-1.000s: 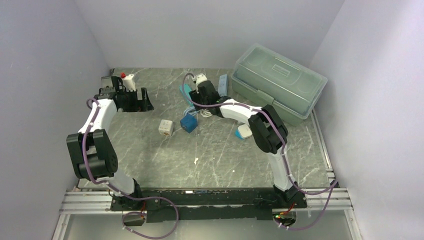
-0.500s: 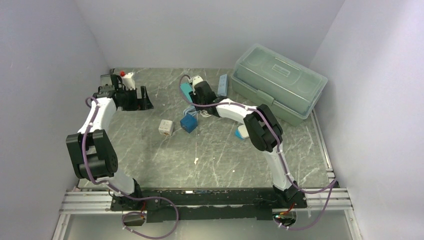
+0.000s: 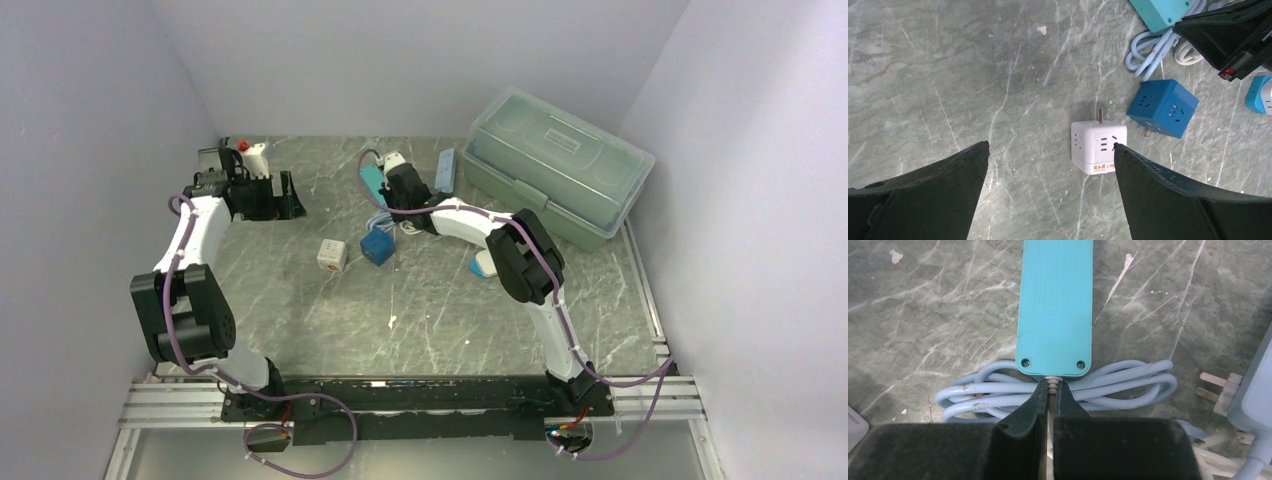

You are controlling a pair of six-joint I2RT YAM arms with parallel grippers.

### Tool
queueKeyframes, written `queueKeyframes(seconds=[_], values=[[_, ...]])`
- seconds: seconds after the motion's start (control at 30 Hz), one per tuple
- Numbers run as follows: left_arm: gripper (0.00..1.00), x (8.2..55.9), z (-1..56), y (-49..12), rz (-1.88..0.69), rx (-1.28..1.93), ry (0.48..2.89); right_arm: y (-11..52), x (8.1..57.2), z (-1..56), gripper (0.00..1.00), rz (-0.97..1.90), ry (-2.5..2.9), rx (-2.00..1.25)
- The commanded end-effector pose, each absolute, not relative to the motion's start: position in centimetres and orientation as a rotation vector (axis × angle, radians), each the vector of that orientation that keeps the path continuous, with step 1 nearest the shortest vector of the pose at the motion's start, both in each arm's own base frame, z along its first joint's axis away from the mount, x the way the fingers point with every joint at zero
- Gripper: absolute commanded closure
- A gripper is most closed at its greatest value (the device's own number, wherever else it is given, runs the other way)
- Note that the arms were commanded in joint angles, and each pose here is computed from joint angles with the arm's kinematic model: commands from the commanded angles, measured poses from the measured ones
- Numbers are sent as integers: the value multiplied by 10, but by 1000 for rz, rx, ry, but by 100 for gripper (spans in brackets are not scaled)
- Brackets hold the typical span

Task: Insert the plug
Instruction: Pick up the socket from the center of the board.

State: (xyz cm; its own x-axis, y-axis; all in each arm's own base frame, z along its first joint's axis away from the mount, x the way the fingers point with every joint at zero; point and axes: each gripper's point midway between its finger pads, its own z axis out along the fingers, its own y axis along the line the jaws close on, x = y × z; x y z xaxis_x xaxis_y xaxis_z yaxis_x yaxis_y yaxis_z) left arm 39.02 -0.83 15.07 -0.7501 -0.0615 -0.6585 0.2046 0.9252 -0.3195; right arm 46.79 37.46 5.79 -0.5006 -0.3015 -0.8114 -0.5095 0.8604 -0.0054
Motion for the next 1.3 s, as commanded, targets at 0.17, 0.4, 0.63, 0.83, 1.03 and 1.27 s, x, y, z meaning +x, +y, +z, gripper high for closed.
queueKeyframes(seconds=[0.17, 0.4, 0.63, 0.83, 1.03, 1.27], values=[[0, 396, 227, -22, -505, 282, 2140, 393, 453, 201, 100, 474, 1941, -606], [0, 388, 251, -39, -536, 468, 2037, 381, 417, 237, 100, 590, 1906, -588], [0, 337, 274, -100, -452, 997, 1661, 373, 368, 262, 100, 769, 1929, -614], [0, 319, 285, -124, -217, 1373, 1416, 368, 334, 286, 100, 872, 1907, -694], [0, 303, 274, -148, -111, 1599, 1229, 367, 312, 299, 100, 952, 1889, -748], [0, 312, 269, -171, 77, 1638, 996, 357, 291, 314, 100, 995, 1834, -803]])
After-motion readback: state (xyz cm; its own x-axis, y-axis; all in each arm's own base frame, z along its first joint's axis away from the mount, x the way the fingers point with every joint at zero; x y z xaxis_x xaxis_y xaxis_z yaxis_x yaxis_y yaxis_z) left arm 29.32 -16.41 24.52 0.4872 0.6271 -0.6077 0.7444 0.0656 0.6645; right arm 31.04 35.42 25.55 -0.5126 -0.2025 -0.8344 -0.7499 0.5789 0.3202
